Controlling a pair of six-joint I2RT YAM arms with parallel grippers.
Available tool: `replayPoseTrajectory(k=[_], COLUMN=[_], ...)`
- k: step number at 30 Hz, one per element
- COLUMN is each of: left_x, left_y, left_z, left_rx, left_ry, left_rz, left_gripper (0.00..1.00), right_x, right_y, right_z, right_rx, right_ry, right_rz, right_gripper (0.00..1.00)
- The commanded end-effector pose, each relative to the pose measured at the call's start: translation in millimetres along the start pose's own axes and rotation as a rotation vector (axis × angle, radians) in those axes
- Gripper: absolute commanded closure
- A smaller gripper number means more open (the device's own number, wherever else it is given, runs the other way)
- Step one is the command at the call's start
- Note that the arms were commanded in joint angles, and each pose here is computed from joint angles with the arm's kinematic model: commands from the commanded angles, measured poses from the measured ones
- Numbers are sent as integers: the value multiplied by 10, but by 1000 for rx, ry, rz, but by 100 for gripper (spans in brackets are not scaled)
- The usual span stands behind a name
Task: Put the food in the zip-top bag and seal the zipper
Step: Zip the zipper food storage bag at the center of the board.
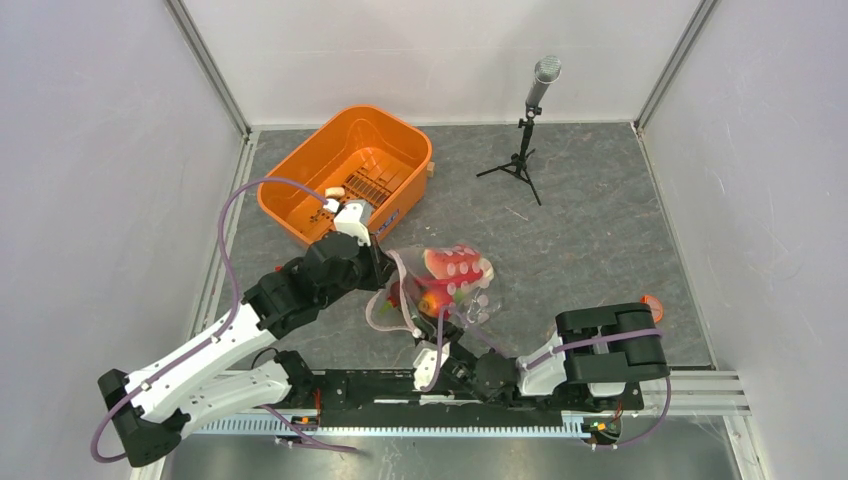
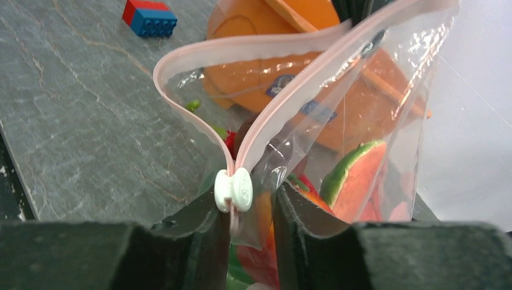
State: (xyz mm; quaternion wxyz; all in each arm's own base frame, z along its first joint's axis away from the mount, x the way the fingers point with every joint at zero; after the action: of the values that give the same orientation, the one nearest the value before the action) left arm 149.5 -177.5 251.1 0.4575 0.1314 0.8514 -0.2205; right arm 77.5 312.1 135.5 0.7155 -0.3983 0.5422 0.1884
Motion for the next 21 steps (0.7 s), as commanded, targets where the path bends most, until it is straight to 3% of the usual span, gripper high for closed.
replayPoseTrajectory(k=[1,4,8,10,14,16,17,19,21], left_x=[-156,-160,-157,-159,-155,-167,-179,-221,-304], left_y=[-33,-28,-28,-25,-9,1,13,28,20], left_z=[-51,-45,-43,-53,-99,-158,-199,-292,-419], left_rx=[19,14,13,13,19,28,28,33,56], left_ry=[-81,-84,-82,-84,-91,-102,-108,-122,-142], left_rz=[-47,-46,-45,-45,-32,-14,-1,27,65], left_gripper=[98,98,98,98,98,89,77,70,49], right_x=[-420,-428,-460,-498,-623,-719,-726,-767,-809], right_y=[-267,-279,-304,-334,-421,-459,-451,-458,-474], right_z=[-49,-65,-100,-141,-265,-317,-328,-354,-379], right_rx=[137,133,121,107,42,-6,-28,-69,-106], right_ry=[-259,-268,-293,-310,-345,-350,-327,-289,-242], right_rz=[274,285,310,327,372,389,389,392,389], right_gripper=[71,85,89,100,100,100,100,100,100])
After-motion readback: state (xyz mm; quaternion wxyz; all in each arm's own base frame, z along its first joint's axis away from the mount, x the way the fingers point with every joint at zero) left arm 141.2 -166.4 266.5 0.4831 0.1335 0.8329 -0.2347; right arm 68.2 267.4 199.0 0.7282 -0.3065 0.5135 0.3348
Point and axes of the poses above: each gripper's point midway between its finger pads, its own z axis out along the fingers, its own y axis along the line the jaws close on, x = y × z, the point moved 7 cm from there along -z, back along the fingers, and after that the axes turned 13 degrees about z, right-handed, at the moved point
